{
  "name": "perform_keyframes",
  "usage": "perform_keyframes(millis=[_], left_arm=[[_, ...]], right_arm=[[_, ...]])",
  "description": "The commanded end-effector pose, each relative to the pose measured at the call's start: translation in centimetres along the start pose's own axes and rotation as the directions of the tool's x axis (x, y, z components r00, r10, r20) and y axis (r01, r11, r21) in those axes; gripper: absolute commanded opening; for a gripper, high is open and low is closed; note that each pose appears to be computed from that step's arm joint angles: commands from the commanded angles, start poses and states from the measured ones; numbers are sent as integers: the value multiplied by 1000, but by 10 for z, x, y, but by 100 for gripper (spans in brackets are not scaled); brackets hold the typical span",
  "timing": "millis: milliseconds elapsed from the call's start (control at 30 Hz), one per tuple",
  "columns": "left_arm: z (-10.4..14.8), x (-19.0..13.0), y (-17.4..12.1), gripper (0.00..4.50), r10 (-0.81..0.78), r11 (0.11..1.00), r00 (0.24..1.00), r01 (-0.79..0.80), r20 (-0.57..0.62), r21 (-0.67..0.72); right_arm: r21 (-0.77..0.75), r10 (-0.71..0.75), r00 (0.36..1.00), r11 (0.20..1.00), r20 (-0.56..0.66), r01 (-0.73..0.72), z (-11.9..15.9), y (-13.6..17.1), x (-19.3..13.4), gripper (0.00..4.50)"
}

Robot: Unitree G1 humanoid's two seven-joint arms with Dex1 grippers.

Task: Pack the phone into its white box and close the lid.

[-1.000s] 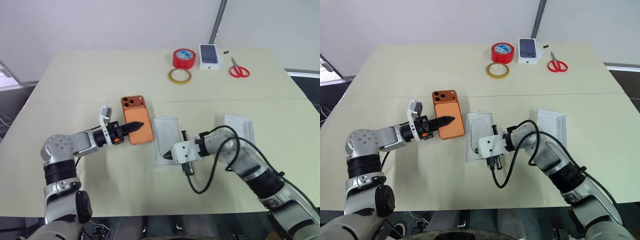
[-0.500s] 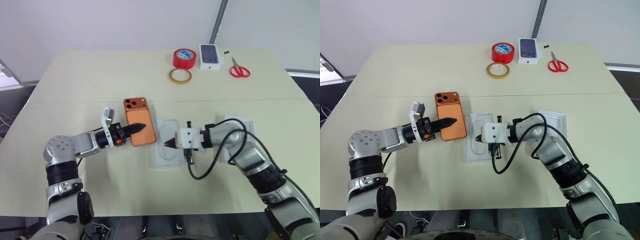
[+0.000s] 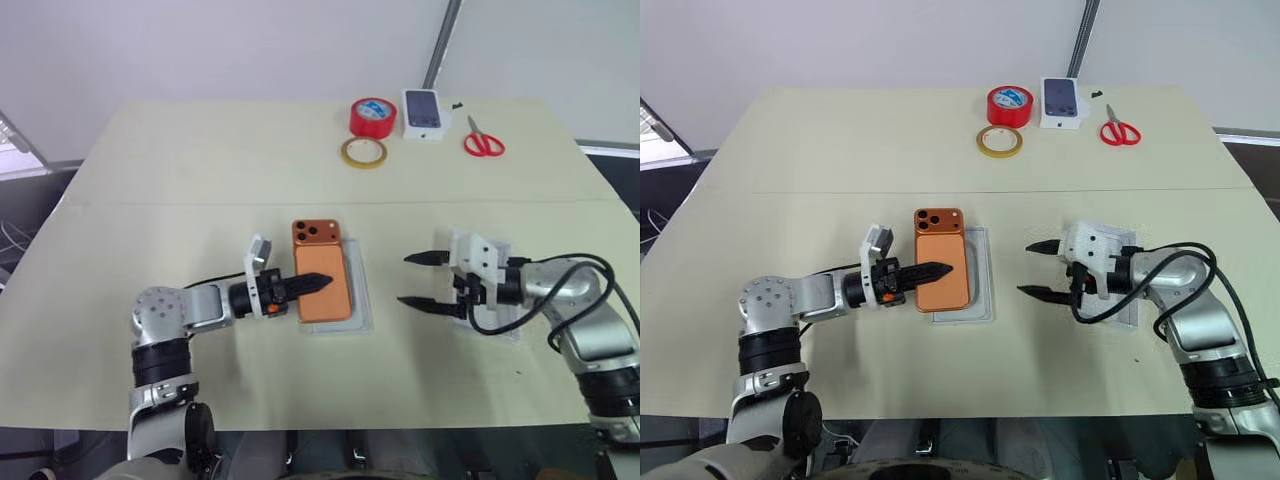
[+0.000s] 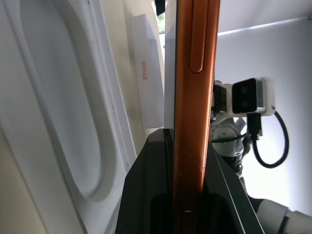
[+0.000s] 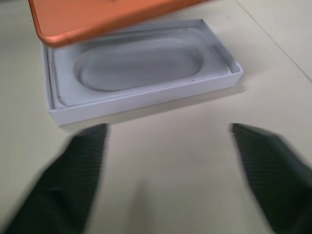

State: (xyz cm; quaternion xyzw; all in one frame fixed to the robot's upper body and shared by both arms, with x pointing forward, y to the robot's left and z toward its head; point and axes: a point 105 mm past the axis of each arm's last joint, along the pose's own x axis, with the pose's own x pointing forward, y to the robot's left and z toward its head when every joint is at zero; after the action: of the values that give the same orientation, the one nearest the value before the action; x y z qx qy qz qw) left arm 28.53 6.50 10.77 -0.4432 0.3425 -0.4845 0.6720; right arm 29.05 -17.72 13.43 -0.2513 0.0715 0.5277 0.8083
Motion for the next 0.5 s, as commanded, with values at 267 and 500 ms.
perform_keyframes(millis=[267, 500], left_arm=[[4, 9, -4, 179, -15, 999, 1000, 16, -10, 35], [3, 10, -5, 443, 9, 997, 999, -6, -46, 82]], right_arm=[[-82, -70, 996, 994, 46, 74, 17, -7, 4, 450], [-97, -71, 996, 992, 52, 75, 16, -5, 13, 450]])
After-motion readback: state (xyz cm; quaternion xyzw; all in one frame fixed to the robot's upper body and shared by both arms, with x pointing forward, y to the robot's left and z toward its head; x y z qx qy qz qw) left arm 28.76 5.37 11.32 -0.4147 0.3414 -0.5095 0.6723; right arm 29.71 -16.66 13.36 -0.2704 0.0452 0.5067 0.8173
